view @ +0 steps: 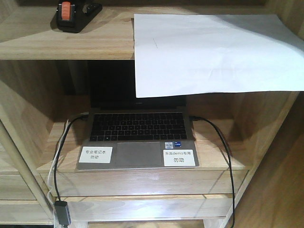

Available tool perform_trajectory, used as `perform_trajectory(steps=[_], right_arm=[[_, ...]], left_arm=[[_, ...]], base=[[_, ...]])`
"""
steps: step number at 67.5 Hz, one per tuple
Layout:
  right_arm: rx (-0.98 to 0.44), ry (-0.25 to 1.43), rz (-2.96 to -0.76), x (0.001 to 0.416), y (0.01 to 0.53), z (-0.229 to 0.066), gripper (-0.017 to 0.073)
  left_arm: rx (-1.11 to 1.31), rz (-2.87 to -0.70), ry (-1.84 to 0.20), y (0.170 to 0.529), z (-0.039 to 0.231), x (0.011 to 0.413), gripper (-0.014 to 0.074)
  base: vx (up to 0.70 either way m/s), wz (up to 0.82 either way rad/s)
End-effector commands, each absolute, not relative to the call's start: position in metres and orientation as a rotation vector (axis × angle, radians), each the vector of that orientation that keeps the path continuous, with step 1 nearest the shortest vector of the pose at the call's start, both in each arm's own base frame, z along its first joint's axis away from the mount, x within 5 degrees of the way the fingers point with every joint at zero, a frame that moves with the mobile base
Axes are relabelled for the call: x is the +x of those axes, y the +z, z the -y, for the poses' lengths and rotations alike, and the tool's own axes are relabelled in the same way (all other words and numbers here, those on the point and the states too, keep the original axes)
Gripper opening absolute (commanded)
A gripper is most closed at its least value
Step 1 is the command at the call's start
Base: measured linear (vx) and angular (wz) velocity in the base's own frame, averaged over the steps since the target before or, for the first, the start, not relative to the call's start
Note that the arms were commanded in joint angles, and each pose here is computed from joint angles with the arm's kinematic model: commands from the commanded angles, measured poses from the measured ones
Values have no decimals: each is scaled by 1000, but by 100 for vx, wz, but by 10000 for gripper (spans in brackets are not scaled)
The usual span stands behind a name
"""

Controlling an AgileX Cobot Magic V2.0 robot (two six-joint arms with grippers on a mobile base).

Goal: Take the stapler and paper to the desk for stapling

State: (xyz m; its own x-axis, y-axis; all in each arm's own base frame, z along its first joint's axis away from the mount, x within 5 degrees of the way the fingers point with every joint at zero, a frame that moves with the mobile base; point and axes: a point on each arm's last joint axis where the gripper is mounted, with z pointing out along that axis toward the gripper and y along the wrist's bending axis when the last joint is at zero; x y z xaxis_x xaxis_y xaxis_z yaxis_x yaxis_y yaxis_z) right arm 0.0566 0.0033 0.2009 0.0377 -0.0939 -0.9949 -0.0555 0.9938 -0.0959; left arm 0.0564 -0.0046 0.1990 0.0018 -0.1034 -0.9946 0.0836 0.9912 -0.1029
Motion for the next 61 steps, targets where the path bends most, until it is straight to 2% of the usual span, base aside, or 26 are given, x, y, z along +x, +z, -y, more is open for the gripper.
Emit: perform_trajectory(steps=[1,61], right_arm=[[-122,-36,-1449,55,207,-3,-9],[-122,-35,-1449,55,207,-3,-9]], left_arm=[[-16,-1507,-164,196,5,56,-6],[-16,-1503,-164,197,5,56,-6]], base=[[0,0],[0,0]])
